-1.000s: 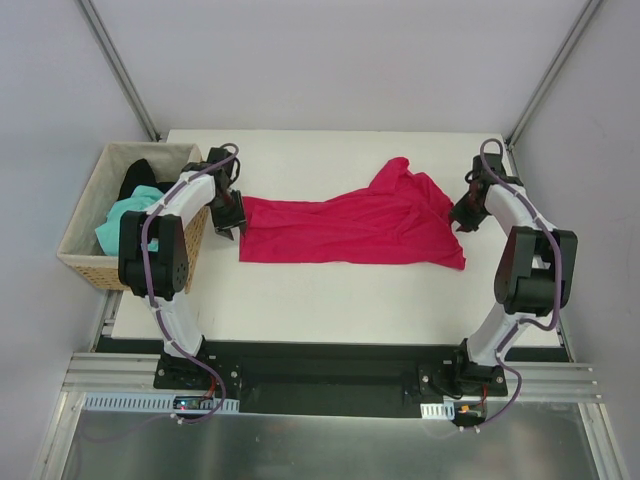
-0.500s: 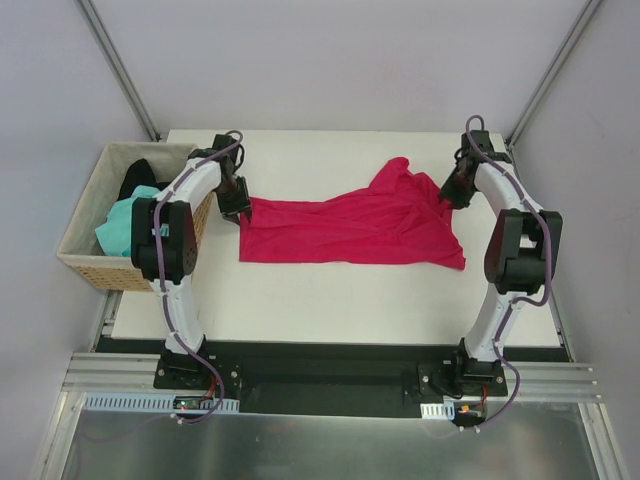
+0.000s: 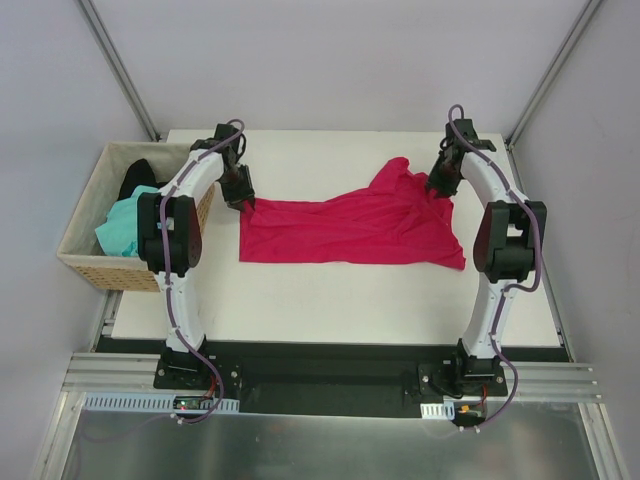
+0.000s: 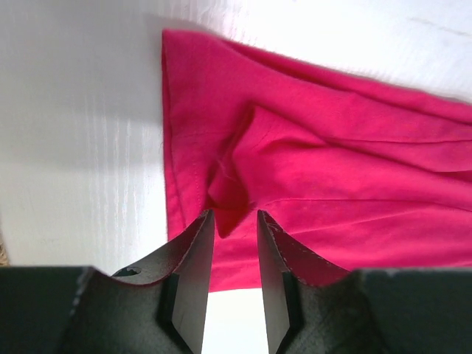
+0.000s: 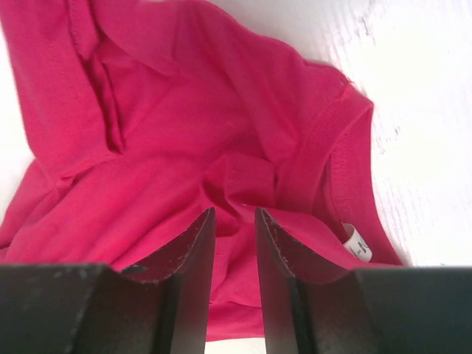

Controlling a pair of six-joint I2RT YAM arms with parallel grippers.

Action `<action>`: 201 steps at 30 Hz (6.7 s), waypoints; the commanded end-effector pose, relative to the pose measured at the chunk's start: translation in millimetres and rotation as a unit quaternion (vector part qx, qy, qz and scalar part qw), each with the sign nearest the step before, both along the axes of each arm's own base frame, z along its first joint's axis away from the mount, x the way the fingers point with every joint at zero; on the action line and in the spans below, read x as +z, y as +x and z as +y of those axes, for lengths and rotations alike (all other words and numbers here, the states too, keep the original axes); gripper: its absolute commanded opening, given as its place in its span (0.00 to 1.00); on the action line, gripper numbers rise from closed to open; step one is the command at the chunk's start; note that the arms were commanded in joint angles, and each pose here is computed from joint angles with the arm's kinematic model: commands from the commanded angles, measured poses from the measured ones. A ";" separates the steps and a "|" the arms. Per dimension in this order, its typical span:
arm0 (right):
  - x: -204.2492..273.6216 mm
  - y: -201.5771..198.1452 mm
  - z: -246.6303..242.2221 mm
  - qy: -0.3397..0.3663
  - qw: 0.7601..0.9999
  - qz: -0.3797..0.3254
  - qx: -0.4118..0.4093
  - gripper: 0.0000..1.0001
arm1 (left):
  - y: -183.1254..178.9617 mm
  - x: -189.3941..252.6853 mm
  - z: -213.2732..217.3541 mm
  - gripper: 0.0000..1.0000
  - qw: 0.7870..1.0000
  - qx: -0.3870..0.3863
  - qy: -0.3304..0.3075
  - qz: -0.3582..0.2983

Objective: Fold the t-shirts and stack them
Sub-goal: Fold the flattened tshirt in 1/3 of the way

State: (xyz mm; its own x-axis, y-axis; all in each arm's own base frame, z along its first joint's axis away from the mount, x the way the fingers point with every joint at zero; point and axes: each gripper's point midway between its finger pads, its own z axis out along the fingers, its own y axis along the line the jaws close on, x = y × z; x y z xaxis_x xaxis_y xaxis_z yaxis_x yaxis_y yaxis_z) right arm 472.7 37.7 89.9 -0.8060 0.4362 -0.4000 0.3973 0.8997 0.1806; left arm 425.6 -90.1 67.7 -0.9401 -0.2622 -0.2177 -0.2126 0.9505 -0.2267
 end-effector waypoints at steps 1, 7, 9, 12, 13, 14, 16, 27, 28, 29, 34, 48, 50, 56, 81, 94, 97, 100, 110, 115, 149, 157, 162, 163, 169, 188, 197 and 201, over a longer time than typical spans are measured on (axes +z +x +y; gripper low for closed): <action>11.4 3.4 7.2 0.003 1.000 -0.002 0.018 0.32 | 6.9 9.2 -11.0 0.29 1.000 -0.008 -0.017 -0.005; 8.7 -0.1 9.7 0.002 1.000 0.004 0.019 0.31 | 6.3 6.4 -12.6 0.29 1.000 -0.011 -0.019 0.000; 8.6 -1.9 9.7 0.003 1.000 0.005 0.018 0.31 | 4.1 3.5 -12.9 0.28 1.000 -0.011 -0.020 0.005; 8.0 -5.9 9.4 0.002 1.000 0.008 0.019 0.31 | 1.2 -1.7 -14.7 0.28 1.000 -0.012 -0.021 0.013; 7.6 -6.6 9.0 0.001 1.000 0.008 0.019 0.31 | 0.8 -4.2 -14.9 0.28 1.000 -0.013 -0.022 0.016; 8.4 -7.7 9.0 0.002 1.000 0.007 0.018 0.31 | 0.9 -5.0 -15.6 0.28 1.000 -0.013 -0.022 0.017; 7.8 -9.4 8.0 -0.001 1.000 0.008 0.018 0.31 | 1.0 -9.6 -17.8 0.27 0.999 -0.014 -0.023 0.022; 8.3 -12.0 6.8 -0.002 1.000 0.011 0.021 0.31 | 15.8 -16.5 -30.9 0.20 0.999 -0.018 -0.037 0.022; 8.3 -12.1 6.7 -0.003 1.000 0.011 0.022 0.31 | 16.3 -15.4 -31.0 0.18 0.999 -0.018 -0.037 0.020; 8.5 -11.4 7.3 -0.002 1.000 0.009 0.023 0.31 | 16.2 -15.5 -31.5 0.16 0.999 -0.018 -0.037 0.020; 3.4 -11.9 10.9 0.006 1.000 0.016 0.024 0.30 | 12.9 -11.6 -29.8 0.00 0.999 -0.015 -0.034 0.019; -12.4 -4.2 26.7 0.024 0.998 0.027 0.041 0.33 | -1.0 -8.8 -25.3 0.00 0.999 -0.014 -0.026 0.024; -10.5 -4.0 29.4 0.024 0.998 0.026 0.043 0.32 | -0.2 -7.7 -24.1 0.00 0.999 -0.013 -0.025 0.022; -14.5 -12.6 36.7 0.026 0.998 0.032 0.045 0.32 | -1.5 -5.2 -23.0 0.00 0.999 -0.015 -0.022 0.019; -28.0 -20.2 49.1 0.034 0.997 0.046 0.055 0.30 | -9.9 -7.6 -18.4 0.00 1.000 -0.013 -0.012 0.025; -7.3 -27.0 37.9 0.010 0.998 0.027 0.060 0.30 | -5.0 -2.0 -20.2 0.00 1.000 -0.014 -0.016 0.017; -4.8 -29.6 31.3 -0.008 0.998 0.024 0.055 0.30 | -5.6 -2.9 -20.4 0.00 1.000 -0.014 -0.017 0.018; -2.4 -34.3 26.2 -0.019 0.998 0.022 0.048 0.29 | -7.0 -3.4 -21.4 0.00 1.000 -0.015 -0.018 0.020; -10.9 -45.3 26.3 -0.015 0.998 0.028 0.047 0.29 | -10.6 -1.2 -20.3 0.00 1.000 -0.013 -0.019 0.020; -20.2 -42.8 29.8 -0.007 0.998 0.036 0.049 0.29 | -13.4 2.1 -17.5 0.00 1.000 -0.011 -0.012 0.017; -13.4 -10.9 64.7 0.027 0.996 0.023 0.085 0.01 | -3.7 9.6 -18.4 0.00 1.000 -0.011 -0.012 0.009; -18.1 -18.5 90.9 0.033 0.992 0.032 0.119 0.01 | -6.8 8.1 -16.3 0.00 1.000 -0.011 -0.007 0.011; -22.4 -25.8 104.8 0.038 0.989 0.041 0.135 0.01 | -9.2 7.9 -15.4 0.00 1.000 -0.011 -0.005 0.014; -21.8 -26.0 105.4 0.036 0.989 0.040 0.136 0.01 | -8.8 7.9 -15.2 0.00 1.000 -0.010 -0.004 0.013; -6.0 -10.9 86.0 0.000 0.991 0.023 0.130 0.26 | -10.7 7.3 -14.6 0.00 1.000 -0.011 -0.003 0.015; -27.5 22.4 38.9 0.008 0.995 0.036 0.088 0.30 | -9.1 8.3 -11.2 0.00 1.000 -0.011 0.005 0.014; -30.4 31.6 18.9 0.008 0.997 0.035 0.069 0.29 | -4.6 8.3 -10.6 0.00 1.000 -0.011 0.007 0.017; -30.0 31.0 12.5 0.010 0.997 0.035 0.062 0.29 | -0.6 8.4 -12.6 0.00 1.000 -0.012 0.003 0.017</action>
State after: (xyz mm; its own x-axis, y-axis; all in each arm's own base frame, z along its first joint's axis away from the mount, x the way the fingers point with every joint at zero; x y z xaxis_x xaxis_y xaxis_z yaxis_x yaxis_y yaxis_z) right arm 500.2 59.5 45.7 -0.8886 0.3296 -0.3191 0.2890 0.9424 0.1686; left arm 419.7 -103.2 62.0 -0.9555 -0.2449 -0.1644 -0.2058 0.9528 -0.2230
